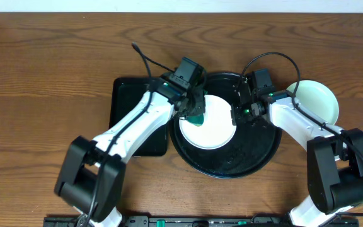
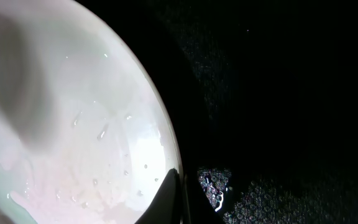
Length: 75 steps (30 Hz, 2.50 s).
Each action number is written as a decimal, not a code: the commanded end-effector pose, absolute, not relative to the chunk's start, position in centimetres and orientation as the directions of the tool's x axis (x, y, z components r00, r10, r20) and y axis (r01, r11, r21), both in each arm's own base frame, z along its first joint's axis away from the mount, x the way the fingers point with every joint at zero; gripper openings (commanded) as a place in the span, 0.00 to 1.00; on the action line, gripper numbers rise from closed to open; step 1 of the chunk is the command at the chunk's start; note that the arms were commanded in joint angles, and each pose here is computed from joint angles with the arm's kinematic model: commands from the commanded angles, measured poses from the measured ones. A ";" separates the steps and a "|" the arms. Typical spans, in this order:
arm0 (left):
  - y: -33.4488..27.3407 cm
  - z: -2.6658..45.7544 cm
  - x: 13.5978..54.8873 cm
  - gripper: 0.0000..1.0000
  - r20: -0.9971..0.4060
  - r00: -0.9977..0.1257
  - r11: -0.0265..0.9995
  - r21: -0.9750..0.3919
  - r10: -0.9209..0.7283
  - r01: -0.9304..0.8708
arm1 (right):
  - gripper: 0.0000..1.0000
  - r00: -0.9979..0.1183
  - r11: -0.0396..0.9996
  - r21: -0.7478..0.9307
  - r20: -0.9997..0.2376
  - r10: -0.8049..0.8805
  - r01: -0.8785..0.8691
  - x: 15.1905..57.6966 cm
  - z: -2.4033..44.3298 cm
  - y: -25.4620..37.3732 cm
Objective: Clean dirty plates on tray and stack at the side
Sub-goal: 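Keep scrubbing the white plate surface in circles with the sponge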
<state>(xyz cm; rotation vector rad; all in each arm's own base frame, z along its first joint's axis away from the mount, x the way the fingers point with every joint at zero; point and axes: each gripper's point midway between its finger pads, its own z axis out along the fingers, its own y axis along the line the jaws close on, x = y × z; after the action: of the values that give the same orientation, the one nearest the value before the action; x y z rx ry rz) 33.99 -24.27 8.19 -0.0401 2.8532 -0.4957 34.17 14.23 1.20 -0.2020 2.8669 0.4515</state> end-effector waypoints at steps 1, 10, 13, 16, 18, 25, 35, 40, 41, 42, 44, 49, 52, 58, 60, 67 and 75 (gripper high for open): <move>-23.0 5.6 34.4 0.08 -0.234 -0.970 0.971 -0.239 -0.066 -0.008 | 0.01 -0.969 0.937 0.304 -0.225 -0.103 -0.170 33.6 0.6 14.8; -22.0 0.8 33.9 0.08 -0.153 -0.987 0.988 -0.151 -0.057 -0.034 | 0.01 -0.968 0.937 0.305 -0.228 -0.102 -0.171 33.6 0.6 14.8; -22.0 -0.3 33.6 0.08 -0.131 -0.990 0.990 -0.139 -0.056 -0.038 | 0.01 -0.968 0.937 0.305 -0.228 -0.102 -0.171 33.7 0.6 14.8; -22.6 -1.1 32.9 0.08 -0.094 -0.994 0.987 -0.156 -0.050 -0.035 | 0.01 -0.968 0.937 0.305 -0.228 -0.102 -0.171 33.7 0.6 14.8; -23.4 -1.1 32.4 0.08 -0.070 -0.997 0.982 -0.186 -0.039 -0.025 | 0.01 -0.968 0.937 0.305 -0.228 -0.102 -0.171 33.7 0.6 14.9; -25.6 -0.8 31.3 0.08 -0.036 -0.999 0.964 -0.266 -0.003 0.007 | 0.01 -0.968 0.937 0.305 -0.228 -0.102 -0.171 33.7 0.7 14.9; -26.6 -1.2 30.5 0.08 -0.034 -0.999 0.965 -0.259 0.028 0.036 | 0.01 -0.968 0.933 0.315 -0.227 -0.103 -0.173 33.6 0.7 15.0; -27.2 -2.1 29.9 0.08 -0.024 -0.998 0.966 -0.253 0.050 0.055 | 0.01 -0.968 0.931 0.322 -0.227 -0.103 -0.175 33.6 0.7 15.2; -27.5 -2.3 29.7 0.08 -0.022 -0.998 0.966 -0.252 0.058 0.061 | 0.01 -0.968 0.930 0.322 -0.228 -0.103 -0.175 33.6 0.7 15.2; -27.6 -2.4 29.5 0.08 -0.020 -0.998 0.966 -0.251 0.060 0.063 | 0.01 -0.968 0.930 0.322 -0.228 -0.103 -0.175 33.6 0.8 15.2; -27.9 -2.4 29.2 0.08 -0.019 -0.998 0.965 -0.252 0.066 0.068 | 0.01 -0.968 0.929 0.324 -0.228 -0.104 -0.176 33.6 0.8 15.2; -29.4 -2.0 28.4 0.08 0.016 -0.996 0.943 -0.325 0.085 0.075 | 0.01 -0.968 0.928 0.329 -0.228 -0.104 -0.177 33.6 0.8 15.3; -30.3 -1.6 28.2 0.08 0.029 -0.995 0.924 -0.374 0.095 0.077 | 0.01 -0.968 0.928 0.329 -0.228 -0.104 -0.177 33.6 0.8 15.3; -31.6 -1.0 27.9 0.08 0.040 -0.993 0.892 -0.444 0.112 0.083 | 0.01 -0.968 0.928 0.329 -0.228 -0.104 -0.177 33.6 0.8 15.3; -32.0 -0.8 27.8 0.08 0.046 -0.992 0.881 -0.466 0.118 0.083 | 0.01 -0.968 0.928 0.329 -0.228 -0.104 -0.177 33.6 0.8 15.3; -32.8 0.6 28.1 0.07 0.033 -0.991 0.853 -0.513 0.128 0.093 | 0.01 -0.968 0.928 0.329 -0.229 -0.104 -0.177 33.6 0.8 15.3; -32.0 4.5 30.1 0.08 -0.083 -0.990 0.842 -0.522 0.112 0.139 | 0.01 -0.968 0.928 0.329 -0.230 -0.104 -0.178 33.7 0.8 15.3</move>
<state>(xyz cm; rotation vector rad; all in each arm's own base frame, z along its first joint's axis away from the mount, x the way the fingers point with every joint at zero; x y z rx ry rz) 30.32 -31.65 1.91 0.1556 3.0157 -0.7889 34.47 13.92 1.19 -0.1948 2.8594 0.4294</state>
